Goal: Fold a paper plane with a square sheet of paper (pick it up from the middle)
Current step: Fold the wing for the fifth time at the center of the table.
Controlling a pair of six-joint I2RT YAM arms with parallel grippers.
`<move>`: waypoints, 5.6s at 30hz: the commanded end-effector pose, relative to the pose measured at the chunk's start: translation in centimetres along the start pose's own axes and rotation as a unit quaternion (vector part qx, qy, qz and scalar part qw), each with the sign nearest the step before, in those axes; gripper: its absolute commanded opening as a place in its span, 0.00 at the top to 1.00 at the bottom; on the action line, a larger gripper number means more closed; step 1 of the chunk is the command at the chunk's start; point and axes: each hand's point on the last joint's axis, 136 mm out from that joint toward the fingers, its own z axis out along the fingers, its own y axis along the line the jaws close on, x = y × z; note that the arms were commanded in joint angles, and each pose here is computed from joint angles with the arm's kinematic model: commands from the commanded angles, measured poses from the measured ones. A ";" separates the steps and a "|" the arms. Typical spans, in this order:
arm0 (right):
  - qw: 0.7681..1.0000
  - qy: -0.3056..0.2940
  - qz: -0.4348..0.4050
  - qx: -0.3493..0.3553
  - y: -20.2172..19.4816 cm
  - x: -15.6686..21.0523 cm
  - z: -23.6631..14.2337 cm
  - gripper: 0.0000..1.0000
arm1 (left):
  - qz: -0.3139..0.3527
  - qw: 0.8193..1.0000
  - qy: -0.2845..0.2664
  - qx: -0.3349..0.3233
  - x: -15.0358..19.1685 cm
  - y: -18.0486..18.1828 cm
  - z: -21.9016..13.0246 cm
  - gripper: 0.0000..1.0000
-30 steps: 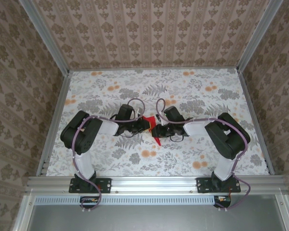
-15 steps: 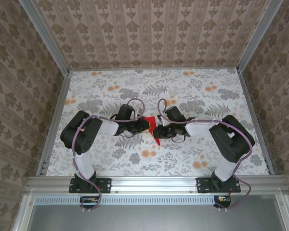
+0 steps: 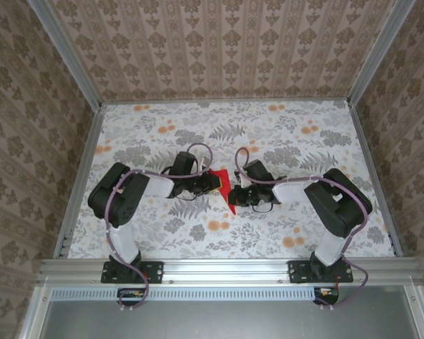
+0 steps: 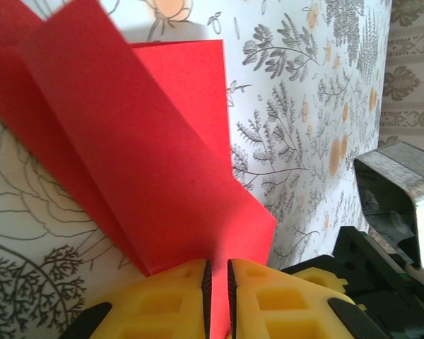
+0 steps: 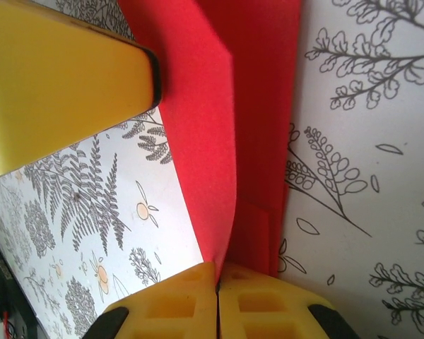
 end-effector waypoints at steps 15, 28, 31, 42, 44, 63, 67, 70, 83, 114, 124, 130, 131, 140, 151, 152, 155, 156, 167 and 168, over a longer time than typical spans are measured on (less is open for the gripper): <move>0.999 0.025 0.040 -0.010 -0.8 0.4 0.2 0.92 | 0.025 0.999 0.020 0.019 0.5 -1.3 1.1 0.83; 0.999 0.023 0.029 0.001 -0.5 -0.1 -0.3 0.80 | -0.015 0.996 0.044 -0.080 1.4 2.6 1.5 0.87; 1.000 0.019 0.016 0.006 -0.4 -0.2 -0.8 0.77 | -0.021 0.994 0.048 -0.091 1.4 3.0 1.6 0.87; 0.992 0.005 -0.102 0.068 0.4 0.3 -2.6 0.73 | -0.036 0.991 0.059 -0.114 1.1 3.6 2.0 0.88; 0.991 0.007 -0.111 0.075 0.4 0.5 -2.5 0.74 | -0.038 0.991 0.060 -0.114 1.2 3.6 2.1 0.88; 0.986 0.005 -0.124 0.115 -1.4 0.7 -1.6 0.88 | -0.029 0.993 0.063 -0.099 0.7 2.4 2.0 0.87; 0.988 0.005 -0.116 0.101 -1.1 0.7 -1.4 0.95 | -0.002 0.997 0.048 -0.064 -0.3 0.1 1.4 0.84; 0.993 0.005 -0.091 0.069 -0.6 0.7 -1.3 0.96 | 0.026 0.999 0.024 -0.028 -0.9 -2.1 0.6 0.79; 1.000 0.007 -0.001 0.009 -1.2 0.2 -0.9 0.98 | 0.068 0.997 0.020 0.037 1.6 -4.3 0.0 0.79; 0.996 0.028 0.084 -0.013 -3.0 0.9 -0.1 0.97 | 0.042 0.997 0.053 -0.027 2.3 -0.6 3.1 0.87; 0.997 0.032 0.075 -0.014 -2.5 0.9 -0.6 0.89 | 0.020 0.995 0.061 -0.081 2.5 1.5 3.3 0.89; 0.997 0.039 0.069 -0.019 -2.2 1.9 -1.5 0.84 | 0.006 0.993 0.066 -0.102 2.6 2.4 3.3 0.89; 0.996 0.041 0.070 -0.020 -2.2 2.1 -1.6 0.84 | 0.004 0.992 0.066 -0.104 2.7 2.5 3.3 0.89; 0.996 0.059 0.069 0.001 -3.1 3.5 -1.2 0.92 | 0.001 0.992 0.068 -0.104 2.7 2.5 3.4 0.90; 1.000 0.017 0.019 0.019 -1.4 1.4 -3.5 0.82 | -0.001 0.992 0.071 -0.107 2.7 2.6 3.4 0.90; 1.000 0.009 0.014 0.021 -1.2 1.1 -3.8 0.80 | -0.001 0.992 0.072 -0.107 2.8 2.6 3.4 0.90; 1.000 -0.002 0.000 0.014 -0.4 0.3 -4.3 0.79 | 0.000 0.992 0.073 -0.107 2.8 2.6 3.4 0.90; 1.000 0.000 -0.002 0.004 0.0 0.1 -4.2 0.79 | 0.000 0.992 0.073 -0.107 2.9 2.7 3.4 0.90; 0.999 0.036 0.002 -0.030 0.9 -0.4 -1.4 0.88 | -0.002 0.991 0.075 -0.107 2.9 2.7 3.4 0.90; 0.999 0.039 0.004 -0.028 0.7 -0.2 -1.2 0.88 | -0.002 0.992 0.075 -0.107 2.9 2.6 3.4 0.90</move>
